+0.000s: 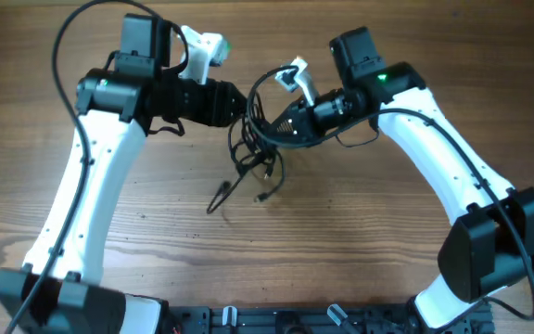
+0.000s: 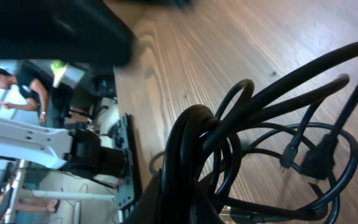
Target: Untangle cables
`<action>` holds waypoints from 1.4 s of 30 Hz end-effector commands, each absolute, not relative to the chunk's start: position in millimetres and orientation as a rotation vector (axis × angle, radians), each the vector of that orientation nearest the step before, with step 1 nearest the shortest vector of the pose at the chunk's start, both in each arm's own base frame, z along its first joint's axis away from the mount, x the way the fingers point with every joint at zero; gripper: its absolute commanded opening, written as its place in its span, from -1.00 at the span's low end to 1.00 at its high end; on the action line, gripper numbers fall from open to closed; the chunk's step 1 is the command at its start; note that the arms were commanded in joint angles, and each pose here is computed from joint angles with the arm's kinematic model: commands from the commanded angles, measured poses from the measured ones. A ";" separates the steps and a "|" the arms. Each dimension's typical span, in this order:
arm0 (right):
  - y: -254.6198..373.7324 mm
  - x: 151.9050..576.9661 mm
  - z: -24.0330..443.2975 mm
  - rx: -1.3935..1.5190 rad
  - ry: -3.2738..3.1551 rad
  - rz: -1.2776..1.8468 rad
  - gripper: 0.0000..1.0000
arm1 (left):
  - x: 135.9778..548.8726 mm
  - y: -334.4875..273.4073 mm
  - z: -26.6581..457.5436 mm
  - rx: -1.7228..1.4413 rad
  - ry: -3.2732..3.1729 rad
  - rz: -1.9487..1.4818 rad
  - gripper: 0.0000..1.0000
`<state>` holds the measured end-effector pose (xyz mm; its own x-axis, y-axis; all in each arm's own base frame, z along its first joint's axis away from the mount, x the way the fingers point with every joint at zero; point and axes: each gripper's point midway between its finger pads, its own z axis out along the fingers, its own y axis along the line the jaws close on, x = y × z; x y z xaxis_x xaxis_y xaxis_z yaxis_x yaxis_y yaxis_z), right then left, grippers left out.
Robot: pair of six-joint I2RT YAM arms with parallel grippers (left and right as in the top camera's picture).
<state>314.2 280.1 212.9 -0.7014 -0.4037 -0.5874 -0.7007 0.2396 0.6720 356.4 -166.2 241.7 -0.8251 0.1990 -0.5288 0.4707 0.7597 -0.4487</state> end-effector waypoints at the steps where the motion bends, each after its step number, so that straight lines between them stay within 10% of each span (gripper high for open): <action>1: 277.2 318.1 243.6 -1.022 2.077 1.586 -0.91 | 356.1 -178.2 231.1 0.649 2.466 -0.892 0.08; 33: 260.4 317.0 281.0 -0.929 1.907 1.850 -0.91 | 364.8 -229.3 231.5 0.830 2.324 -0.910 -0.27; 36: 259.8 322.1 271.4 -0.909 1.978 1.791 -0.91 | 368.8 -230.6 234.5 0.815 2.309 -0.910 -0.87; 42: 248.0 357.6 225.4 -0.647 2.357 1.465 -0.07 | 386.7 -209.1 222.6 0.524 2.460 -0.786 -0.92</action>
